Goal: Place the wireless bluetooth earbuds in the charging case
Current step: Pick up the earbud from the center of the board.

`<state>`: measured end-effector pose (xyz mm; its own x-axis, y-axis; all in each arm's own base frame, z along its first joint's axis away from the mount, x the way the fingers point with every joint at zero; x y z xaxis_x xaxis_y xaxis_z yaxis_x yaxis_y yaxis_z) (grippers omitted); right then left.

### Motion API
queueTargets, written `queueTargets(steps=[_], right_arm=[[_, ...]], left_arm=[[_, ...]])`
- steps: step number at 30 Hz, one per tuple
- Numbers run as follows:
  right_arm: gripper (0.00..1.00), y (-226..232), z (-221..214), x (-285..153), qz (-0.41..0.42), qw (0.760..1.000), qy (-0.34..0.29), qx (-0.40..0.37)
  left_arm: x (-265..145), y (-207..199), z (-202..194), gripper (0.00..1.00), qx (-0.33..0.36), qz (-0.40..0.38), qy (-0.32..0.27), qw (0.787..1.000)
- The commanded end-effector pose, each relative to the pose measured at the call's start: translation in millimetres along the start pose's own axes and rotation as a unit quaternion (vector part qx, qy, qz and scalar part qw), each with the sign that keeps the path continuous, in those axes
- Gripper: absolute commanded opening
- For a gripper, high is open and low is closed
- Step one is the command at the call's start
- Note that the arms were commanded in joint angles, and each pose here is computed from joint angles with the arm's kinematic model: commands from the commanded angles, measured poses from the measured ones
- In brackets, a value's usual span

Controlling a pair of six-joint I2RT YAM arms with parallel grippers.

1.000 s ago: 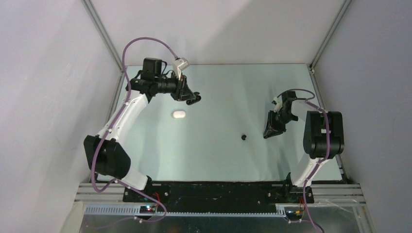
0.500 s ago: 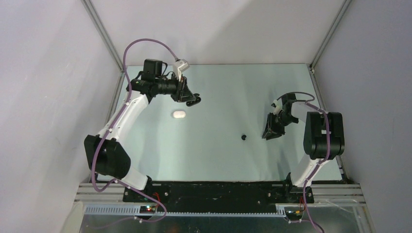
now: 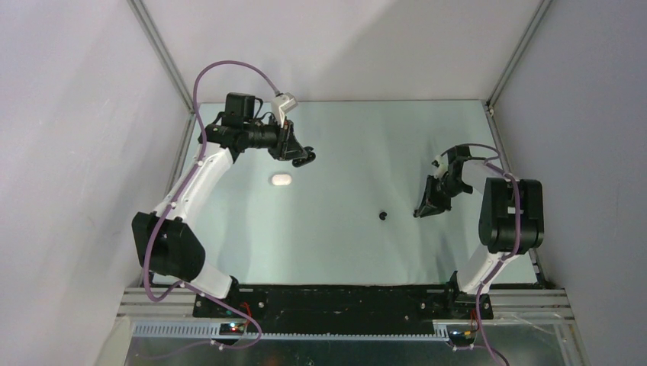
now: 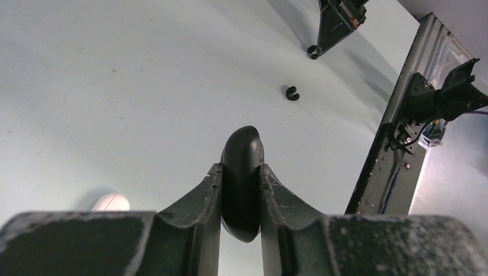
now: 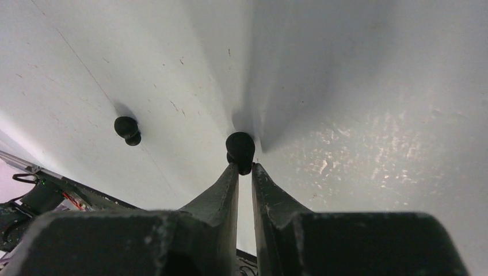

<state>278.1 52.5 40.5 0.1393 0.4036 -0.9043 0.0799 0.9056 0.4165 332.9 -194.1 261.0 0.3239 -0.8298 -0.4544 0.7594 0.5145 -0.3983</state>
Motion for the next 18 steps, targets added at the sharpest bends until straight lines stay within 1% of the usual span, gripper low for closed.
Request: queueTargets(steps=[1, 8, 18], right_arm=[[0.17, 2, 4, -11, -0.003, 1.000, -0.021, 0.002], [0.13, 9, 6, -7, 0.011, 1.000, -0.023, -0.007], [0.15, 10, 9, 1, 0.009, 1.000, -0.023, -0.014]], left_arm=[[-10, -7, 9, 0.00, 0.029, 0.000, -0.018, 0.999], [-9, -7, 7, 0.00, 0.026, 0.001, -0.017, 1.000], [-9, -6, 6, 0.00, 0.026, 0.002, -0.016, 1.000]])
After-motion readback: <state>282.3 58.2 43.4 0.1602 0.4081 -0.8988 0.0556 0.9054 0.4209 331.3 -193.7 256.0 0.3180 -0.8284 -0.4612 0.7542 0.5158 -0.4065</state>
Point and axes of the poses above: each gripper's point midway between its finger pads, its own x axis out along the fingers, its own y axis along the line the jaws close on, z = x × y, the point moved 2 cm from there along -x, back along the fingers, and after that the axes turned 4 degrees about -x, right-handed, at the moved point
